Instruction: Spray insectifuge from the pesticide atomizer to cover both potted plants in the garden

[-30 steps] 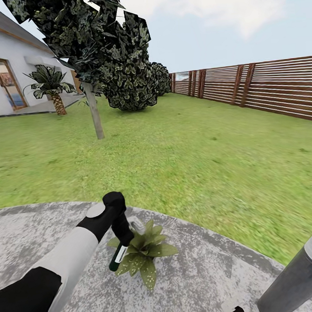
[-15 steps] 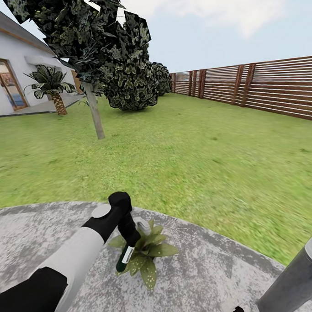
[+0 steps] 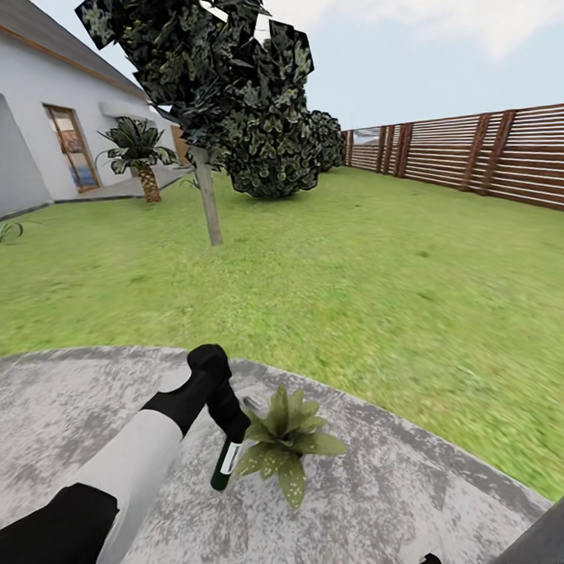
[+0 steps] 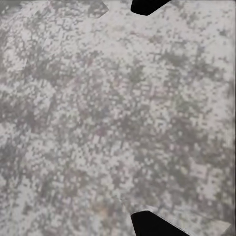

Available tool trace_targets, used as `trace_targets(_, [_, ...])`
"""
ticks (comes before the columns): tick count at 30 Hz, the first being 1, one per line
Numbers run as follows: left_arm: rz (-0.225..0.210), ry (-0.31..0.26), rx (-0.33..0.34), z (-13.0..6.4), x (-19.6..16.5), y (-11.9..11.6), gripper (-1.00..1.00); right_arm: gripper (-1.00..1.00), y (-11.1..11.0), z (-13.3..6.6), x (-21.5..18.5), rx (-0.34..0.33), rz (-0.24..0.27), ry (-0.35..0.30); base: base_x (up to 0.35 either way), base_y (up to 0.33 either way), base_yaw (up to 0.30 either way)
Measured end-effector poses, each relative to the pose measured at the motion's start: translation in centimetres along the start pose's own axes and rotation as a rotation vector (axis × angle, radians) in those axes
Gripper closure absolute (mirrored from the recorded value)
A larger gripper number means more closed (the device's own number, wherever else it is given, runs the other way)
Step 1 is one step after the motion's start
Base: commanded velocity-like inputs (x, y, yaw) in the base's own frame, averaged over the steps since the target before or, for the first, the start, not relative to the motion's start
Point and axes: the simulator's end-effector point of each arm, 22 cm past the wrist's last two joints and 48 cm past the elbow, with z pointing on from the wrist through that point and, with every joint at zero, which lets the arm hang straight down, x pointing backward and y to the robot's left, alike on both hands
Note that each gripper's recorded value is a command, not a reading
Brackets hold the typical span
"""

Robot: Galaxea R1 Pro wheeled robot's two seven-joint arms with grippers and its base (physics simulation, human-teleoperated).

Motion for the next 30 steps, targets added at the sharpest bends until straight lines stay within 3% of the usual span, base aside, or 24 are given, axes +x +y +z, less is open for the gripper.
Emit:
trace_targets(4, [-0.008,-0.005,-0.025,0.0,0.1,0.7,1.00,-1.00,0.0,0.0,-0.1,0.001,0.000,-0.002,-0.333,0.000,0.046])
trace_targets(7, [-0.057,-0.041,-0.024,-0.2,0.4,2.0,1.00,-1.00,0.0,0.0,-0.1,0.000,-0.001,-0.003,-0.241,0.000,0.005])
trace_targets(8, [-0.129,-0.112,-0.004,-1.0,0.4,3.4,1.00,-1.00,0.3,0.0,-0.2,-0.004,-0.001,-0.006,-0.033,0.000,0.000])
trace_targets(9, [-0.173,-0.166,0.001,-1.7,0.1,4.3,1.00,-1.00,0.3,0.0,-0.3,-0.004,-0.001,-0.006,-0.017,0.000,0.000])
trace_targets(10, [-0.181,-0.203,-0.013,-2.4,-0.2,5.1,1.00,-1.00,0.3,0.0,-0.3,-0.004,0.000,-0.007,0.000,0.000,0.000])
trace_targets(11, [-0.136,-0.393,0.031,-3.2,-1.0,5.4,1.00,-1.00,0.1,0.0,-0.5,0.001,0.000,-0.011,0.000,0.000,0.000])
trace_targets(12, [-0.123,-0.462,0.068,-3.0,-1.1,5.1,1.00,-1.00,0.2,0.0,-0.5,-0.001,-0.002,-0.013,0.000,0.000,0.000])
trace_targets(15, [-0.094,-0.533,0.119,-0.4,0.7,4.2,1.00,-1.00,0.4,0.1,-0.7,-0.007,-0.005,-0.016,0.000,0.000,0.000])
trace_targets(18, [-0.087,-0.618,0.108,1.2,2.6,5.0,1.00,-1.00,0.4,0.1,-0.8,-0.007,-0.005,-0.018,0.000,0.000,0.000])
trace_targets(22, [-0.138,-0.751,0.074,1.2,4.3,7.1,1.00,-1.00,0.4,0.1,-0.8,-0.007,-0.004,-0.020,0.000,0.000,0.000])
trace_targets(25, [-0.215,-0.796,0.067,2.2,6.0,7.9,1.00,-1.00,0.4,0.1,-0.8,-0.007,-0.004,-0.020,0.000,0.000,0.000])
trace_targets(27, [-0.281,-0.800,0.022,3.2,7.3,9.1,1.00,-1.00,0.4,0.1,-0.8,-0.006,-0.004,-0.021,0.000,0.000,0.000])
trace_targets(28, [-0.351,-0.780,-0.061,4.5,8.6,10.8,1.00,-1.00,0.4,0.1,-1.1,-0.007,-0.003,-0.035,0.000,0.000,0.000])
trace_targets(30, [-0.445,-0.734,-0.196,6.6,11.0,13.0,1.00,-1.00,0.3,0.0,-1.6,-0.006,0.002,-0.058,0.000,0.000,0.000])
